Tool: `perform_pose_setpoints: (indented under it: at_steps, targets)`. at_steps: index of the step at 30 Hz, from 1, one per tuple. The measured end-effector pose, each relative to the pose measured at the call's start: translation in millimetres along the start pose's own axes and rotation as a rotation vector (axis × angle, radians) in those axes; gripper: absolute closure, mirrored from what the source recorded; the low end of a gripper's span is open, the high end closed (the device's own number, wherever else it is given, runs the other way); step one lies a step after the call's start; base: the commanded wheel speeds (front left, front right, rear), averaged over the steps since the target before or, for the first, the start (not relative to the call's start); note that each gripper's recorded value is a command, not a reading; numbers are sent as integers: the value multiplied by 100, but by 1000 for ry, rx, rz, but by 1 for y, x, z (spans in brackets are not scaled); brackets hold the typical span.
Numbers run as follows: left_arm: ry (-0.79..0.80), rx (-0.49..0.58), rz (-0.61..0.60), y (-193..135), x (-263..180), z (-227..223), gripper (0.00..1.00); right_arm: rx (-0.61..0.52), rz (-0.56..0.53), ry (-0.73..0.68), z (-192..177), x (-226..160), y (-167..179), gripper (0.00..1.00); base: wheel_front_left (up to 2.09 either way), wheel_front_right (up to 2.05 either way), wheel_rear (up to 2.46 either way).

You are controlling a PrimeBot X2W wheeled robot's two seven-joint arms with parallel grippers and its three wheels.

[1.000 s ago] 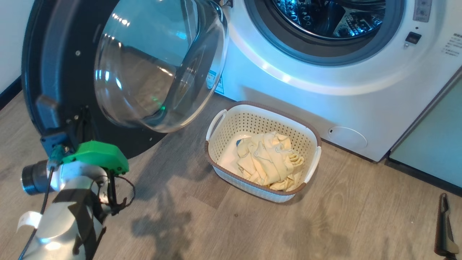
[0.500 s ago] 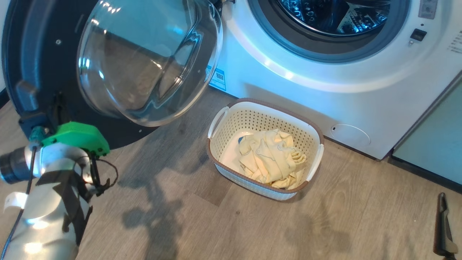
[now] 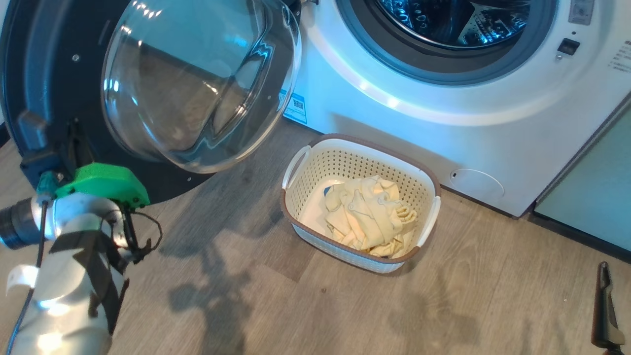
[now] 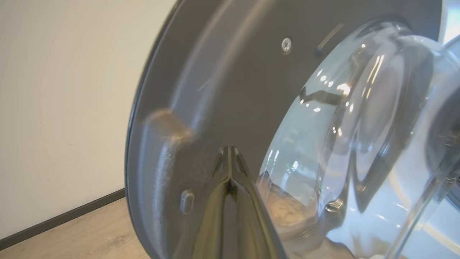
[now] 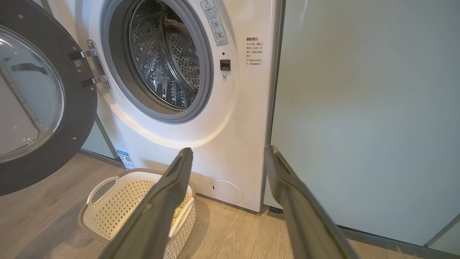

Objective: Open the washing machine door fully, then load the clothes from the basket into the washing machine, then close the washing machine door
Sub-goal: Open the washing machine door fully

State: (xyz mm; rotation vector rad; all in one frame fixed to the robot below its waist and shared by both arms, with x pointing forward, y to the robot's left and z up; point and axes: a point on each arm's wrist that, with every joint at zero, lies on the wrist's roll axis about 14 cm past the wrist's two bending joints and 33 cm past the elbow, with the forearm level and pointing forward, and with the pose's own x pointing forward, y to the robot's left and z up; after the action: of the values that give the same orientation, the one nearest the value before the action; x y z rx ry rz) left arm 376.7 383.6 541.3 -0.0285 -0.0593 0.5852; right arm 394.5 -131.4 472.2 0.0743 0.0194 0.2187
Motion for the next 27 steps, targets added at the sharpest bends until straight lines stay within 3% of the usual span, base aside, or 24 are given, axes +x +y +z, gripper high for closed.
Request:
perform_pose_setpoints:
  at_steps: [13,22,23,24,27]
  targets:
    - [-32,-48,-89,-33,-49,-9,100,-4,-17,-9,4,-4,-5,0,0,0,0]
    - [12,-79,-263,-91,-88,-25,100,-5,-36,-34,12,-7,-10,0,0,0,0]
    - [18,-83,-287,-99,-92,-26,95,-6,-40,-35,12,-8,-11,0,0,0,0]
    - [24,-87,-321,-108,-95,-27,78,-6,-45,-37,13,-9,-12,0,0,0,0]
    - [39,-102,-395,-131,-103,-29,51,-6,-56,-40,14,-13,-15,0,0,0,0]
